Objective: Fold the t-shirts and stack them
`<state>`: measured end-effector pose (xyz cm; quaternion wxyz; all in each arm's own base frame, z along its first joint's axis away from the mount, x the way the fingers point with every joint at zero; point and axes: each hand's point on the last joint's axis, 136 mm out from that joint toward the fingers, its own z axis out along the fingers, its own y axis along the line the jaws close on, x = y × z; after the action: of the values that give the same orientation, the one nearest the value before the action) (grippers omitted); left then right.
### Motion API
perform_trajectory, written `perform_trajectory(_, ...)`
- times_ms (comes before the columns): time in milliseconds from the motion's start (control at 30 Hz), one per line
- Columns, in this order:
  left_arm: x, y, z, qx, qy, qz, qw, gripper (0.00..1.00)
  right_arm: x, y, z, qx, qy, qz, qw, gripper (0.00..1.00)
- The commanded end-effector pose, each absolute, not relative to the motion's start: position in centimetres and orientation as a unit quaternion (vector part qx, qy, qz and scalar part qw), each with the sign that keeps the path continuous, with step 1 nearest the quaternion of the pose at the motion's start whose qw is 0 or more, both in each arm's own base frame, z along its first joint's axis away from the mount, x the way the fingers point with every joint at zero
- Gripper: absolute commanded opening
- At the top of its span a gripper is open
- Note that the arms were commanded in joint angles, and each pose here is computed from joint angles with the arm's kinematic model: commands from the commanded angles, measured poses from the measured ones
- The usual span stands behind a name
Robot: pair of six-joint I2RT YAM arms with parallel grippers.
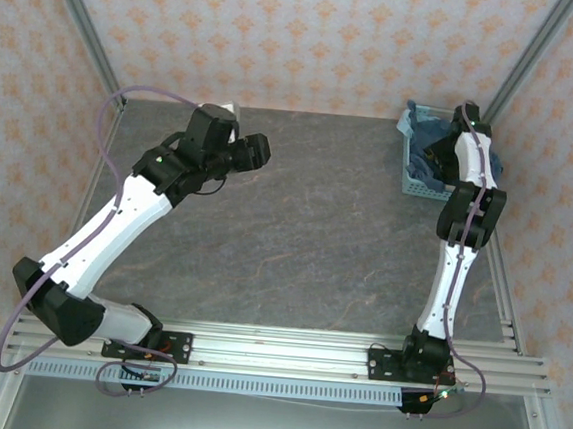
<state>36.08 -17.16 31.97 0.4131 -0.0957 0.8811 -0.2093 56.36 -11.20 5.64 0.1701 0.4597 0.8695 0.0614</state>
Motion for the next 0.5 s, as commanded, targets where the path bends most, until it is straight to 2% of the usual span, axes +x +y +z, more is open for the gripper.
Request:
perform_trajectory(0,34.9,-15.8,31.8,-0.096,0.886,-0.186,0.413,0.68,56.7,-11.1,4.5,0.463,0.869,0.064,0.161,0.44)
perform_trajectory(67,34.6,-15.5,31.8,-0.098,0.887,-0.183,0.414,0.66,57.2,-11.3,5.8,0.462,0.865,0.064,0.183,0.23)
perform_trajectory(133,34.4,-15.1,31.9,-0.101,0.886,-0.18,0.416,0.65,57.7,-11.6,8.2,0.46,0.859,0.062,0.218,0.05)
perform_trajectory(167,34.3,-15.0,31.9,-0.102,0.886,-0.179,0.417,0.63,57.9,-11.9,10.0,0.458,0.854,0.058,0.241,0.0)
perform_trajectory(333,34.3,-14.6,32.0,-0.105,0.884,-0.174,0.42,0.6,58.3,-11.8,21.8,0.43,0.821,0.049,0.373,0.0)
perform_trajectory(467,34.7,-14.7,31.3,-0.105,0.887,-0.173,0.415,0.6,56.7,-9.9,31.8,0.4,0.789,0.049,0.464,0.0)
